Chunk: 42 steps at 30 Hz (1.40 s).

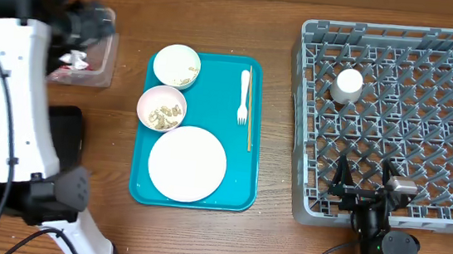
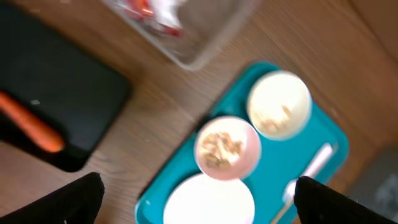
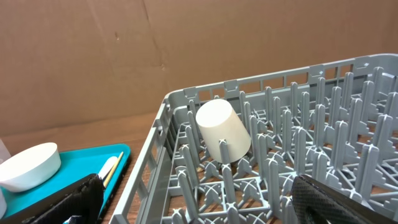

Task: Sort waste into correct bins and load items into the dishwasher rack
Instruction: 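Withdraw the left gripper back toward the clear bin, then reach the right gripper to the pink bowl of peanuts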

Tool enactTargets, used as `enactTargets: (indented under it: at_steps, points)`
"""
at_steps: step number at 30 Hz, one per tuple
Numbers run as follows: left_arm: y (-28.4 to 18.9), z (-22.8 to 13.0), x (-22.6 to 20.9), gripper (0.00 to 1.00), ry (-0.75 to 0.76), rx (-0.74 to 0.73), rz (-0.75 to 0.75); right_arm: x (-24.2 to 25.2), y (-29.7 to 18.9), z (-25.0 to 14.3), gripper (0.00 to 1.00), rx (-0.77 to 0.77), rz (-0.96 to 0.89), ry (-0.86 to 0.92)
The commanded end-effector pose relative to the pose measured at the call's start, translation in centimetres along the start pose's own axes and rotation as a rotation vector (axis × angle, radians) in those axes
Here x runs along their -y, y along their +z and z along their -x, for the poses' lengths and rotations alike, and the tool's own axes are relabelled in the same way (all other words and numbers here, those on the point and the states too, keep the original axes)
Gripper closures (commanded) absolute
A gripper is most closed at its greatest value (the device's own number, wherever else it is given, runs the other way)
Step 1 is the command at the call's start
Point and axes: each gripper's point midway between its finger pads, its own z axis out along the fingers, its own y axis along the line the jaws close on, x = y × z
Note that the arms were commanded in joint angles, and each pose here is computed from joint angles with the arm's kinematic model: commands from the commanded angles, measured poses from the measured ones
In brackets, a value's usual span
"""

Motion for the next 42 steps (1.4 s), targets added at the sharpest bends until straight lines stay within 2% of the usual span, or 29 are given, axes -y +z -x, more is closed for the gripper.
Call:
enactTargets:
  at_steps: [1, 5, 10, 15, 17, 18, 19, 20, 23, 25, 29, 33, 40, 42]
  points:
    - [-0.4, 1.9, -3.3, 0.0, -0.107, 0.05, 0.065, 0.3, 0.0, -0.1, 0.0, 0.008, -0.011, -0.003]
    - [-0.6, 2.9, -5.2, 0.0, -0.126, 0.064, 0.092, 1.6, -0.1, 0.3, 0.0, 0.027, -0.091, -0.004]
    - [-0.9, 3.9, -7.2, 0.0, -0.138, 0.119, 0.185, 1.5, -0.1, 0.3, 0.0, 0.026, -0.086, -0.003]
    - [-0.9, 3.8, -7.1, 0.0, -0.137, 0.117, 0.181, 1.1, -0.1, 1.2, 0.0, 0.064, -0.062, 0.015]
    - [-0.9, 3.8, -7.1, 0.0, -0.137, 0.117, 0.181, -3.1, -0.5, 3.3, 0.0, 0.12, 0.181, 0.19]
    - [-0.9, 3.8, -7.1, 0.0, -0.137, 0.117, 0.181, -6.1, -1.4, 3.8, 0.0, 0.089, 0.368, 0.317]
    - [-0.9, 3.8, -7.1, 0.0, -0.137, 0.117, 0.181, -7.9, -2.1, 3.7, 0.0, 0.04, 0.479, 0.391]
    - [-0.9, 3.8, -7.1, 0.0, -0.137, 0.117, 0.181, -10.3, -3.5, 2.9, 0.0, -0.073, 0.627, 0.501]
    - [-0.9, 3.8, -7.1, 0.0, -0.137, 0.117, 0.181, -10.9, -3.9, 2.5, 0.0, -0.197, 0.656, 0.752]
    - [-0.9, 3.8, -7.1, 0.0, -0.137, 0.117, 0.181, -10.9, -3.9, 3.0, 0.0, -0.192, 0.658, 0.804]
    - [-0.9, 3.8, -7.1, 0.0, -0.137, 0.117, 0.181, -11.8, -5.7, 7.6, 0.0, -0.005, 0.779, 0.711]
    - [-0.9, 3.8, -7.1, 0.0, -0.137, 0.117, 0.181, -11.5, -6.4, 12.1, 0.0, 0.134, 0.723, 0.584]
    - [-0.9, 3.8, -7.1, 0.0, -0.137, 0.117, 0.181, -12.4, -5.7, 20.0, 0.0, 0.07, 0.548, 0.26]
    - [-0.9, 3.8, -7.1, 0.0, -0.137, 0.117, 0.181, -12.6, -3.4, 22.5, 0.0, 0.005, 0.508, 0.204]
